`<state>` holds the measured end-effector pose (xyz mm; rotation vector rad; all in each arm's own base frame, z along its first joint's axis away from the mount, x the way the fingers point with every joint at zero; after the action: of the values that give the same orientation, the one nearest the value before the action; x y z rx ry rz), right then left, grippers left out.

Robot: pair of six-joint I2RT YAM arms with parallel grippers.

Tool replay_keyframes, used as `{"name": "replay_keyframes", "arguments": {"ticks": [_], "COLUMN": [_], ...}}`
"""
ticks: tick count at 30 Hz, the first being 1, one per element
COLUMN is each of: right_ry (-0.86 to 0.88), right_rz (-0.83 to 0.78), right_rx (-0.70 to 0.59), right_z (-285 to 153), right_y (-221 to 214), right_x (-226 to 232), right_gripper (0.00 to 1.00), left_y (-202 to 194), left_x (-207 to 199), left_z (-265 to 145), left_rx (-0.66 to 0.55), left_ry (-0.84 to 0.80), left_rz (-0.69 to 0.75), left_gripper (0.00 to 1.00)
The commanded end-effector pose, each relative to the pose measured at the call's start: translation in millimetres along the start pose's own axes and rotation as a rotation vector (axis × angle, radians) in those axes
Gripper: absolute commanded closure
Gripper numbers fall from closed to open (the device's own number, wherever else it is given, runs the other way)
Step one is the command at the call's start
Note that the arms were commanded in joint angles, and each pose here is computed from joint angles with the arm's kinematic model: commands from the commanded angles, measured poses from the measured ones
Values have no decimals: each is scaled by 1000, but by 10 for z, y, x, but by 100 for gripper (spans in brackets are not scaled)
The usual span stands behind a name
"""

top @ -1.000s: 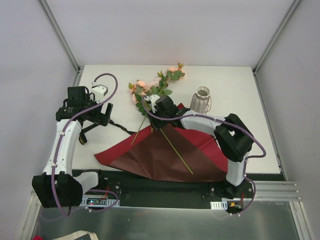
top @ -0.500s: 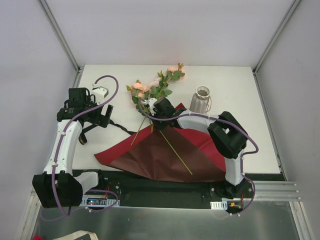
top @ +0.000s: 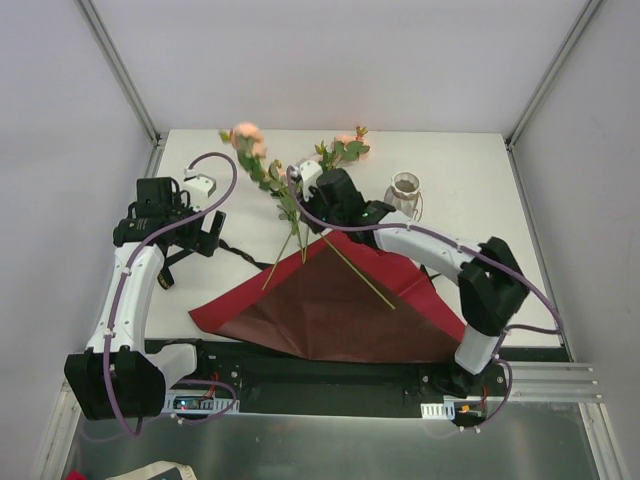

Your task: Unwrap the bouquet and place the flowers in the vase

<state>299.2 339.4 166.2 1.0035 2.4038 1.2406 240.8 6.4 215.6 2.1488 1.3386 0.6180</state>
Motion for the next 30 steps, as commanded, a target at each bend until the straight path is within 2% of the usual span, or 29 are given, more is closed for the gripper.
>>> {"name": "replay_keyframes", "arguments": {"ticks": [1, 4, 5, 6, 9, 12, 18, 21, 30], "right_ry": [-48, -98, -126, -161, -278, -387, -592, -661, -737], "right_rz": [-40, -78, -116, -129, -196, -212, -175, -149, -101], "right_rx": [-540, -759, -801, -936, -1171, -1308, -1490, -1531, -1472], "right_z": [-1048, -1592, -1673, -1890, -2426, -2857, -3499, -3684, -3573], "right_y": [1487, 1942, 1968, 2140, 2363, 2519, 2587, 2530, 2277], "right_x": [41, 2, -35, -78, -219, -389, -698, -815, -1031], "right_gripper": [99, 99, 99, 99, 99, 99, 99, 99, 99], "left_y": [69, 66, 63, 67, 67, 60, 46, 47, 66], "left_x": [32, 45, 51, 47, 43, 40, 47, 55, 56], "left_z": [-120, -141, -147, -153, -153, -150, -139, -135, -115], "left_rx": [-44, -47, -46, -49, -51, -49, -40, -38, -34], "left_ry": [49, 65, 71, 71, 70, 69, 69, 72, 62], "left_rz": [21, 22, 18, 20, 16, 13, 15, 21, 17], "left_gripper": [1, 1, 1, 1, 1, 1, 1, 1, 1]}}
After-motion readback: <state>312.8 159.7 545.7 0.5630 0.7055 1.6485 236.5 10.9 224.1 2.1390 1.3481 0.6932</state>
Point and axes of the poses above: each gripper's point midway between its finger pads, its own z axis out along the fingers, its own x axis along the line the jaws close on, y = z × x, the point moved 6 cm from there along -z, back along the fingers, and after that the axes turned 3 degrees about z, right-handed, at the moved point
